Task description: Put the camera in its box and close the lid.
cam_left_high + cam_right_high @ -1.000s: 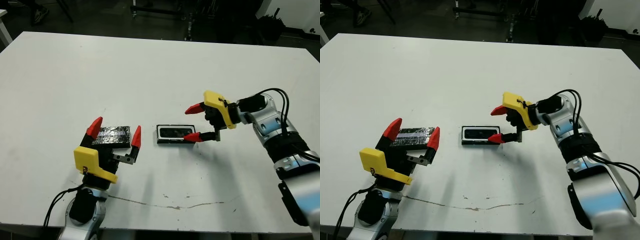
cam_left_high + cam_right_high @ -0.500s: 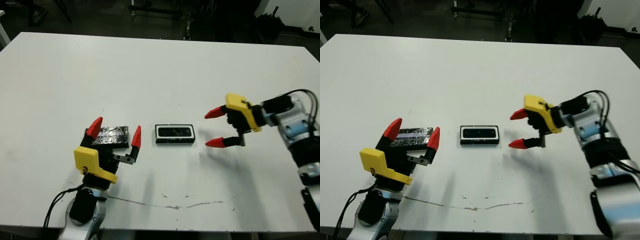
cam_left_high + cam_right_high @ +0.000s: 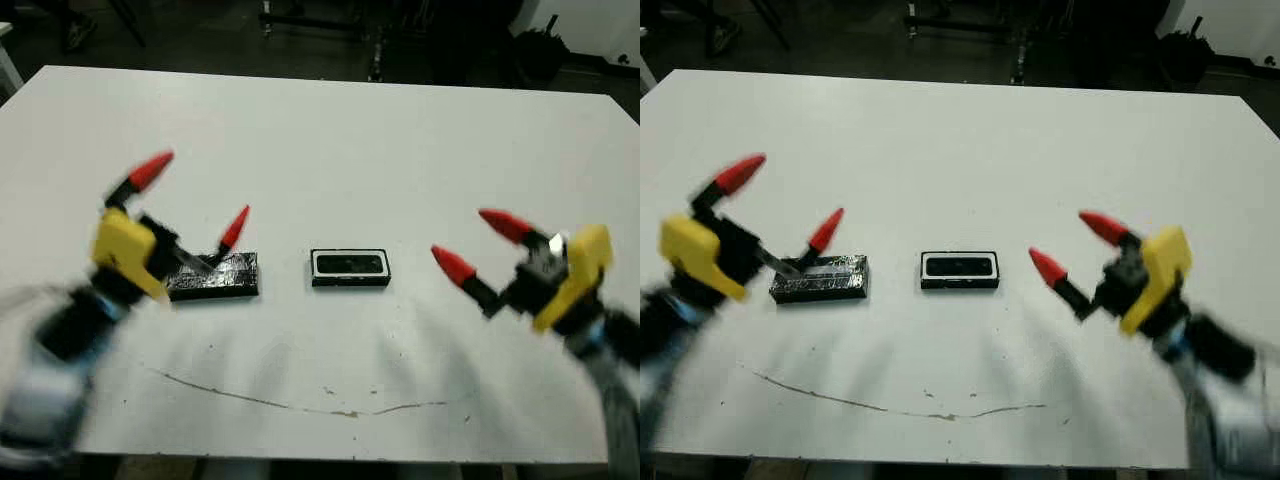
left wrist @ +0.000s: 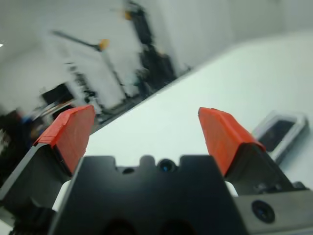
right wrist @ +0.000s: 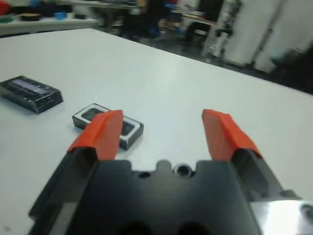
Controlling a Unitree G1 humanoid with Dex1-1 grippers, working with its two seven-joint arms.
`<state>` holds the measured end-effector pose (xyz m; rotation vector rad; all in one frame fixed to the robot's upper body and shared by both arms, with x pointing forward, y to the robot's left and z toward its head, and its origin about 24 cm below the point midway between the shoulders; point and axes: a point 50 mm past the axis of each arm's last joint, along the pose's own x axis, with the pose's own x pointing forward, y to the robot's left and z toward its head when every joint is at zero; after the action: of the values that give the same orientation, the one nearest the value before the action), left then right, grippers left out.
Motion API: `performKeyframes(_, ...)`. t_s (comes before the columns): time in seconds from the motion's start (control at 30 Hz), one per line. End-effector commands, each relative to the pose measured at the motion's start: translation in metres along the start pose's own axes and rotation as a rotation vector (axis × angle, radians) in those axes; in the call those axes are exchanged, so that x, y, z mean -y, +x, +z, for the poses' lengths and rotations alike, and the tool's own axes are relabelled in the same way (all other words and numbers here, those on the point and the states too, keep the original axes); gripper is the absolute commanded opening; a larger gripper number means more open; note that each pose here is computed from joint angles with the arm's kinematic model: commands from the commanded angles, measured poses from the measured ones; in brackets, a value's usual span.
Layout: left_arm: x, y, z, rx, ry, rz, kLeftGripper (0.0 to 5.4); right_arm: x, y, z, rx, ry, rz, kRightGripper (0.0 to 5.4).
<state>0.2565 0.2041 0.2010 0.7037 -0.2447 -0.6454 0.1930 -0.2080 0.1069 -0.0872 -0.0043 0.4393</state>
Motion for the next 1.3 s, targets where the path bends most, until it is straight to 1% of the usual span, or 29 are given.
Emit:
performKeyframes(0.03, -0.019, 0.007, -0.009, -0.08, 0.051, -0.183, 5.4, -0.004, -0.016, -0.004, 0.034, 0.042, -0.074, 3.71)
performKeyframes(0.1, -0.027, 0.011, -0.014, -0.12, 0.043, -0.274, 5.4, -0.007, -0.022, -0.008, 0.045, 0.072, -0.093, 3.41)
performKeyframes(0.17, -0.034, 0.016, -0.02, -0.146, 0.007, -0.392, 5.4, -0.009, -0.027, -0.011, 0.059, 0.099, -0.088, 3.13)
performKeyframes(0.27, -0.04, 0.024, -0.03, -0.139, -0.04, -0.539, 5.4, -0.011, -0.03, -0.015, 0.071, 0.129, -0.079, 2.72)
performKeyframes(0.4, -0.038, 0.032, -0.041, -0.167, -0.092, -0.697, 5.4, -0.011, -0.031, -0.017, 0.077, 0.153, -0.071, 2.07)
performKeyframes(0.43, -0.037, 0.034, -0.043, -0.174, -0.115, -0.731, 5.4, -0.011, -0.031, -0.017, 0.074, 0.159, -0.073, 1.97)
performKeyframes(0.5, -0.034, 0.036, -0.048, -0.172, -0.206, -0.805, 5.4, -0.011, -0.03, -0.016, 0.072, 0.159, -0.075, 1.67)
performKeyframes(0.57, -0.03, 0.037, -0.054, -0.156, -0.237, -0.849, 5.4, -0.011, -0.029, -0.016, 0.077, 0.16, -0.073, 1.37)
performKeyframes(0.77, -0.021, 0.036, -0.067, -0.194, -0.226, -0.897, 5.4, -0.01, -0.028, -0.016, 0.084, 0.151, -0.059, 0.53)
performKeyframes(0.9, -0.014, 0.035, -0.075, -0.186, -0.228, -0.924, 5.4, -0.009, -0.028, -0.017, 0.081, 0.154, -0.056, 0.01)
performKeyframes(1.07, -0.008, 0.034, -0.083, -0.246, -0.242, -0.957, 5.4, -0.008, -0.03, -0.016, 0.083, 0.159, -0.063, 0.01)
performKeyframes(1.2, -0.007, 0.034, -0.084, -0.312, -0.171, -0.949, 5.4, -0.007, -0.031, -0.016, 0.077, 0.143, -0.07, 0.01)
performKeyframes(1.3, -0.007, 0.035, -0.084, -0.359, -0.136, -0.955, 5.4, -0.006, -0.031, -0.016, 0.097, 0.136, -0.056, 0.01)
